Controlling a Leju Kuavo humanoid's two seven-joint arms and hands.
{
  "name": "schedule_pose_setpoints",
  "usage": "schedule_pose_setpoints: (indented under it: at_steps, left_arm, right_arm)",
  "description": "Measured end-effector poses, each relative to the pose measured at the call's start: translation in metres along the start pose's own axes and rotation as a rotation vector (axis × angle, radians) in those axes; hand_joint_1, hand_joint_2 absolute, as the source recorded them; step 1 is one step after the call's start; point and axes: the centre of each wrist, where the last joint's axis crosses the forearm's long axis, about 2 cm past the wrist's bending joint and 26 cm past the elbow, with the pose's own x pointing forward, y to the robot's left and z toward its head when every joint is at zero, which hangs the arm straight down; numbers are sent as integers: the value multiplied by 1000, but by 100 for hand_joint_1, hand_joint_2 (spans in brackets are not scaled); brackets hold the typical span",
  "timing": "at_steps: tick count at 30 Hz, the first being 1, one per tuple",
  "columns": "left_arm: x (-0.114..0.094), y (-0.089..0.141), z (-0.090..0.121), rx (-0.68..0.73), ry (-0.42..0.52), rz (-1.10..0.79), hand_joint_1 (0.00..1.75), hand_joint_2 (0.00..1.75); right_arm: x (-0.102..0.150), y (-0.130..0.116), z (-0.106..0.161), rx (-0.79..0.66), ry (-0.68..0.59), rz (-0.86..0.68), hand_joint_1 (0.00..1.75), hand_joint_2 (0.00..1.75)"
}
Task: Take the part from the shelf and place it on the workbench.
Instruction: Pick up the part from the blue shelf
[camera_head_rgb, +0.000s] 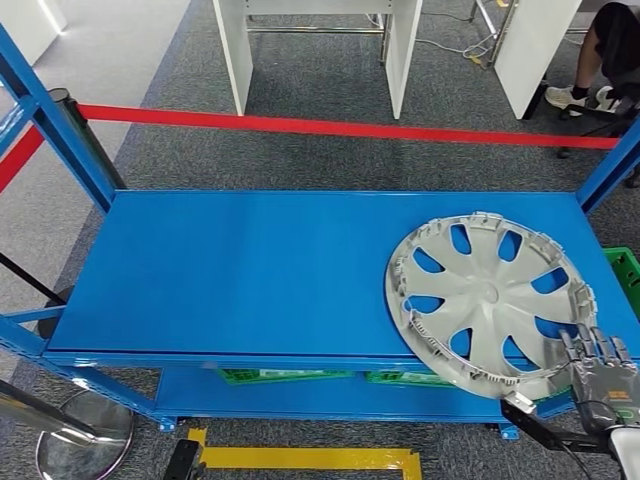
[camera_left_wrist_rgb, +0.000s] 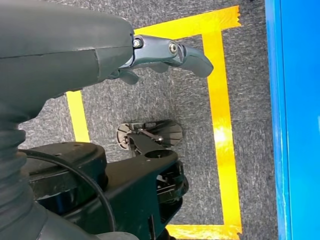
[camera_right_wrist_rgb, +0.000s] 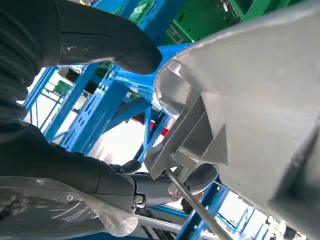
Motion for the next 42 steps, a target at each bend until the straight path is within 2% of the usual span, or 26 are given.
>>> schedule_pose_setpoints:
  at_steps: [9,10,14,18,22,33,39,42]
  left_arm:
    - [0,0,0,-1,-1,-1,0,175]
    - [0,0,0,-1,-2,-2,0,175]
    - [0,0,0,-1,-3,-3,0,175]
    - [0,0,0,-2,-4,-4,0,175]
    - [0,0,0,-2,-4,-4,0,175]
    - [1,0,0,2,-12,1,0,175]
    - [0,1,0,15,-20,6,0,175]
    - [-1,2,0,36,-20,10,0,175]
  right_arm:
    - [10,-3,-8,-17,-30,25,0,175]
    - [12,-4,-9,-20,-34,29,3,175]
    - [19,-5,-14,-27,-55,38,61,175]
    - [26,-6,-17,-31,-76,45,61,175]
    - [29,-8,-20,-37,-89,48,172,175]
    - [50,-14,-22,-90,-150,59,175,175]
    - [74,-26,-13,-207,-190,18,175,175]
    - [84,-37,-5,-323,-193,-41,175,175]
